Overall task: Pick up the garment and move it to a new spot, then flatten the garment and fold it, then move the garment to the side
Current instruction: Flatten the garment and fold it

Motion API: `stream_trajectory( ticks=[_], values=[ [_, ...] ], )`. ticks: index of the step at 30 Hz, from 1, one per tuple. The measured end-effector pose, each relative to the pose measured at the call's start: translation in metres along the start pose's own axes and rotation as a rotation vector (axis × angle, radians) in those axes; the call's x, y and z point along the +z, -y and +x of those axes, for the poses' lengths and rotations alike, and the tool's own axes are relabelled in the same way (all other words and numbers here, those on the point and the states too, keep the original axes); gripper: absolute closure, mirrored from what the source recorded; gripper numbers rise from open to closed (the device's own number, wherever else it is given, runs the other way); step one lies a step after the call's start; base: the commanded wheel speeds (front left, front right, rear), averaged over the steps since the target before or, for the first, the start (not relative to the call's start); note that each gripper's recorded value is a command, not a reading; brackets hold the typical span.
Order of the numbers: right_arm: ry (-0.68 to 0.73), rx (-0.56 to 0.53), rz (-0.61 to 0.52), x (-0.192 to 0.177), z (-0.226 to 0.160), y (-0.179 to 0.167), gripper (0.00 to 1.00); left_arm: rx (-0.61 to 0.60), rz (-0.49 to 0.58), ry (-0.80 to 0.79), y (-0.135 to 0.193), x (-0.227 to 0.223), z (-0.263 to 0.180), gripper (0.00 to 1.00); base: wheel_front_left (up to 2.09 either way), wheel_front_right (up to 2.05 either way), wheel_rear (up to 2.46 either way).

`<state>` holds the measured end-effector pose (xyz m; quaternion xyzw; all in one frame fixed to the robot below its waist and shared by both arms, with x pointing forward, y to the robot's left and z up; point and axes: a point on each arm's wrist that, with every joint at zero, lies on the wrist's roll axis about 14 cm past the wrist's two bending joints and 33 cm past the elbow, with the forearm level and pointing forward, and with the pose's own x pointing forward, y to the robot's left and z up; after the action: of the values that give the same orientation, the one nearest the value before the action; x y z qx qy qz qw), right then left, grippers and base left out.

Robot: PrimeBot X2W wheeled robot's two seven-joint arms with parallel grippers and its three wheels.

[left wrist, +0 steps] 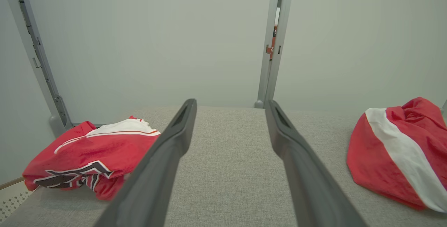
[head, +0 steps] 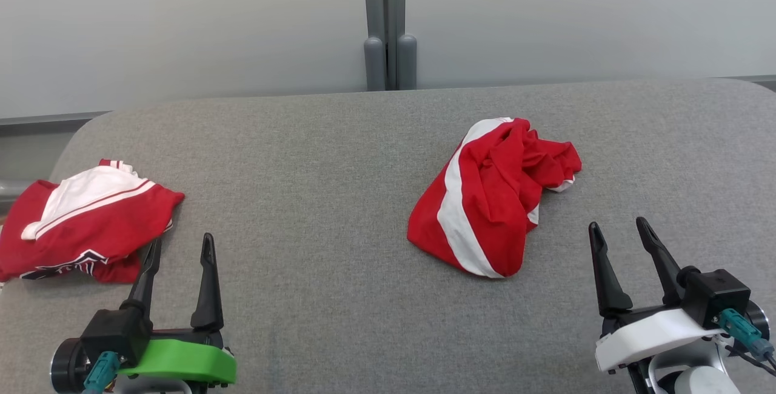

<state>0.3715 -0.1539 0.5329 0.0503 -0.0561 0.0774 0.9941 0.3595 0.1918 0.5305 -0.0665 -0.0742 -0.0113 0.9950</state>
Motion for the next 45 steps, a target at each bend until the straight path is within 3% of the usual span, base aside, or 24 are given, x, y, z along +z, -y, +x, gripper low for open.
stream_trajectory(
  ticks=[45],
  values=[
    [-0.033,0.022,0.028,-0.012,-0.003,-0.011,0.0,0.013,0.023,-0.02,-0.008,-0.008,-0.005,0.0,0.0,0.0,0.0]
  ],
)
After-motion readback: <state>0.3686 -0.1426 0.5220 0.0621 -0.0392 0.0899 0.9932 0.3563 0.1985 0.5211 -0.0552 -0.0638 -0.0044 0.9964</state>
